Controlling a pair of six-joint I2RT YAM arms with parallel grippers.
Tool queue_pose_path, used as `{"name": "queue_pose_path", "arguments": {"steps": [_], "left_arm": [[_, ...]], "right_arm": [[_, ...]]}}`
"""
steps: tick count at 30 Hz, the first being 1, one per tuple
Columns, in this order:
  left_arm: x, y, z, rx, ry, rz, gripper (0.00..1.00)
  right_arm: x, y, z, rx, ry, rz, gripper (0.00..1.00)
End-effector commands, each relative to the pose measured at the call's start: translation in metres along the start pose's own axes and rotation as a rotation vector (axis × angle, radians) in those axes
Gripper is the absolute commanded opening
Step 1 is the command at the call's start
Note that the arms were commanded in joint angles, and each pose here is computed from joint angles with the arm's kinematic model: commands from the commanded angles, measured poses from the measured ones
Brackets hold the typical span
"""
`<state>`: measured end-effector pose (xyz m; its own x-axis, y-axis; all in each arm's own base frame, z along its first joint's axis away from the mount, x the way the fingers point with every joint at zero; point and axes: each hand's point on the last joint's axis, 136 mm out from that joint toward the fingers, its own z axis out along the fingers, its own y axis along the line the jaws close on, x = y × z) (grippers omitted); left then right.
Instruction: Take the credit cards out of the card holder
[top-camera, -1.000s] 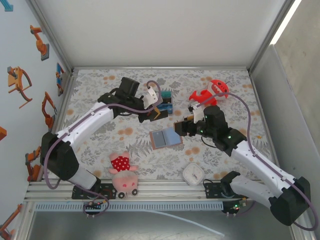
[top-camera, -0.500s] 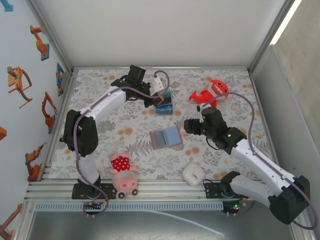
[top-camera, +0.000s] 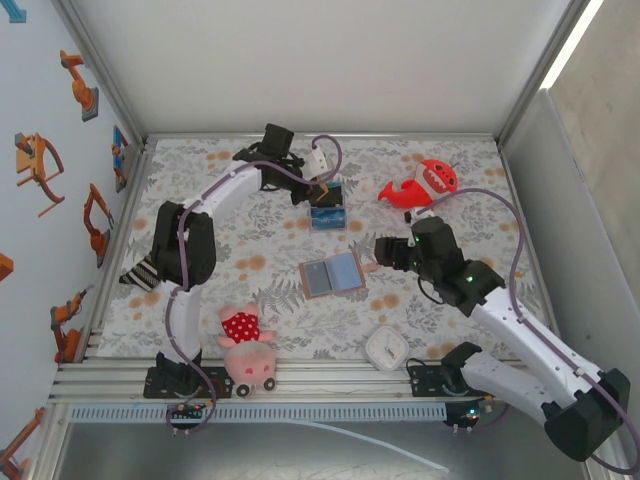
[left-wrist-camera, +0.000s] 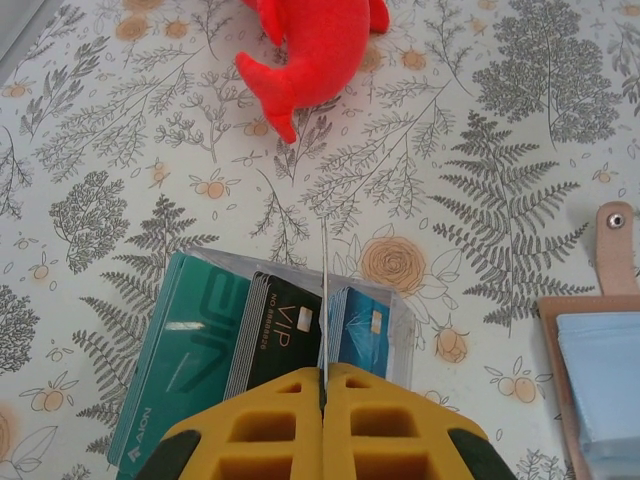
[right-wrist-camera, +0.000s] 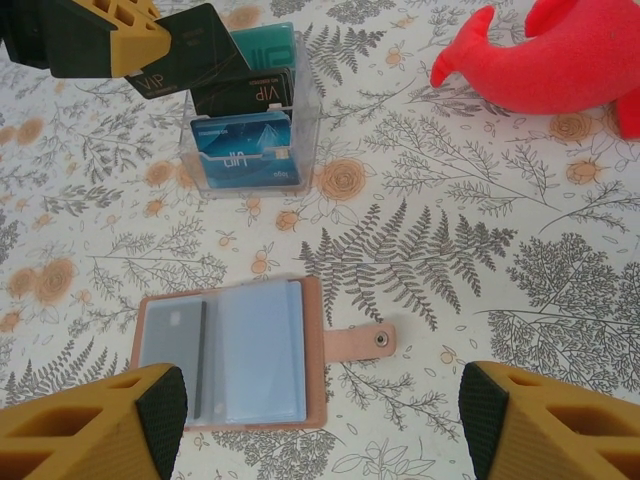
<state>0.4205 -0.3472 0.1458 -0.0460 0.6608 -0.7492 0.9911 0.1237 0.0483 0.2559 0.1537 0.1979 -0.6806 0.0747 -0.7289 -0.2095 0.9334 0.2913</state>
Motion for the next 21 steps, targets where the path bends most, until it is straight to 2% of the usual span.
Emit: {"name": "queue_pose_path", "arguments": {"steps": [1,21], "left_arm": [[-0.002,-0.001,0.001,0.042,-0.014,0.041,0.00],[0.017,0.011,0.028,0.097,0.019,0.032,0.00]], "right_arm": [[-0.005,-0.007,-0.006,0.032,-0.025,0.025,0.72],[-0.009,-0.011,-0.007,0.064,-0.032,0.020,0.72]]}}
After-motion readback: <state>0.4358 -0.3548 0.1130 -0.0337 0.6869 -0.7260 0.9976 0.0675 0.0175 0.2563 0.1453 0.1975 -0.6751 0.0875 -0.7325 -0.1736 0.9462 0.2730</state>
